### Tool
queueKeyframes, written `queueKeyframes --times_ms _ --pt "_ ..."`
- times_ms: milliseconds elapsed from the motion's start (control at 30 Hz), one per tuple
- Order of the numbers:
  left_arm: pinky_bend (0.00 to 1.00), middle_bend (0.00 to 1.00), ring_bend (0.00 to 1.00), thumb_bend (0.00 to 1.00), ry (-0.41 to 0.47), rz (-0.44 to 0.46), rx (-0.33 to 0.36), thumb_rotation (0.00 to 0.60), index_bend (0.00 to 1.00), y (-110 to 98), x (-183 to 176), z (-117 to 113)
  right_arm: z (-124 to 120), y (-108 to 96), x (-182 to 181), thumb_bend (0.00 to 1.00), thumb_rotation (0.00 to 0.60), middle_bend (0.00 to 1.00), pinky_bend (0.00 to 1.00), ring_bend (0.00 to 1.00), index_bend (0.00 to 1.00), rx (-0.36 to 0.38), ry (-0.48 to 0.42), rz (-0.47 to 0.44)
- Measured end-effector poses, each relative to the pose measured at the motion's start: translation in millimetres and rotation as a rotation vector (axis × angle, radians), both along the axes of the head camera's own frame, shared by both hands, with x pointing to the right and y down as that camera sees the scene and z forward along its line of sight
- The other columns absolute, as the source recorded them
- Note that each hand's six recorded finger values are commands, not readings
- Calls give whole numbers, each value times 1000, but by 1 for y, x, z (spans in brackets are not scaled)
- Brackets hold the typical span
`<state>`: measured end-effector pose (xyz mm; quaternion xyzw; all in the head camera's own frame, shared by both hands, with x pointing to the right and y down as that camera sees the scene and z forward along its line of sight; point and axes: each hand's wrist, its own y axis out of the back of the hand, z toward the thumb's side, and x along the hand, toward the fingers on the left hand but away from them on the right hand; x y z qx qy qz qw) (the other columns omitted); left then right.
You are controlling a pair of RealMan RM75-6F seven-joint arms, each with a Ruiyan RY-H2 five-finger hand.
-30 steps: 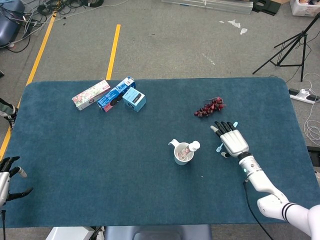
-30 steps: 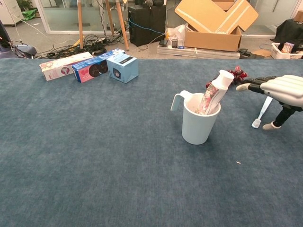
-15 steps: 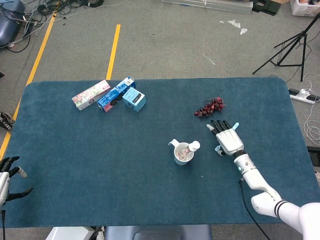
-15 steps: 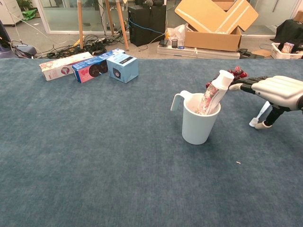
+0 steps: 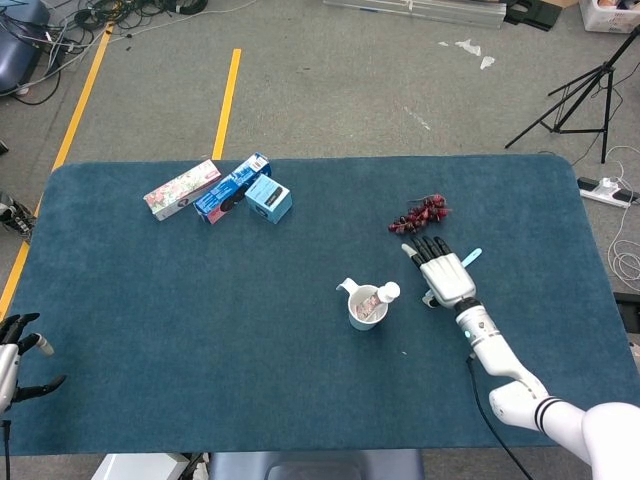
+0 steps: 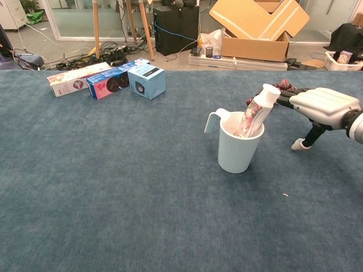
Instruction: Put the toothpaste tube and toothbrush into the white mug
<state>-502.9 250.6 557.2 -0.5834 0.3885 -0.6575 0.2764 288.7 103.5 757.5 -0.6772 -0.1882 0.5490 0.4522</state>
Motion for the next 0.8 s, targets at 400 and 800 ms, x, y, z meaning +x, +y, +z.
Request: queueKeyframes --times_ms 400,800 --pt "242 172 110 0 0 0 -2 600 509 0 0 0 -6 -2 3 46 600 0 103 0 47 6 -18 8" --pt "241 172 109 0 -7 4 -10 600 508 1 1 2 -13 -2 26 46 600 0 103 0 47 -2 27 20"
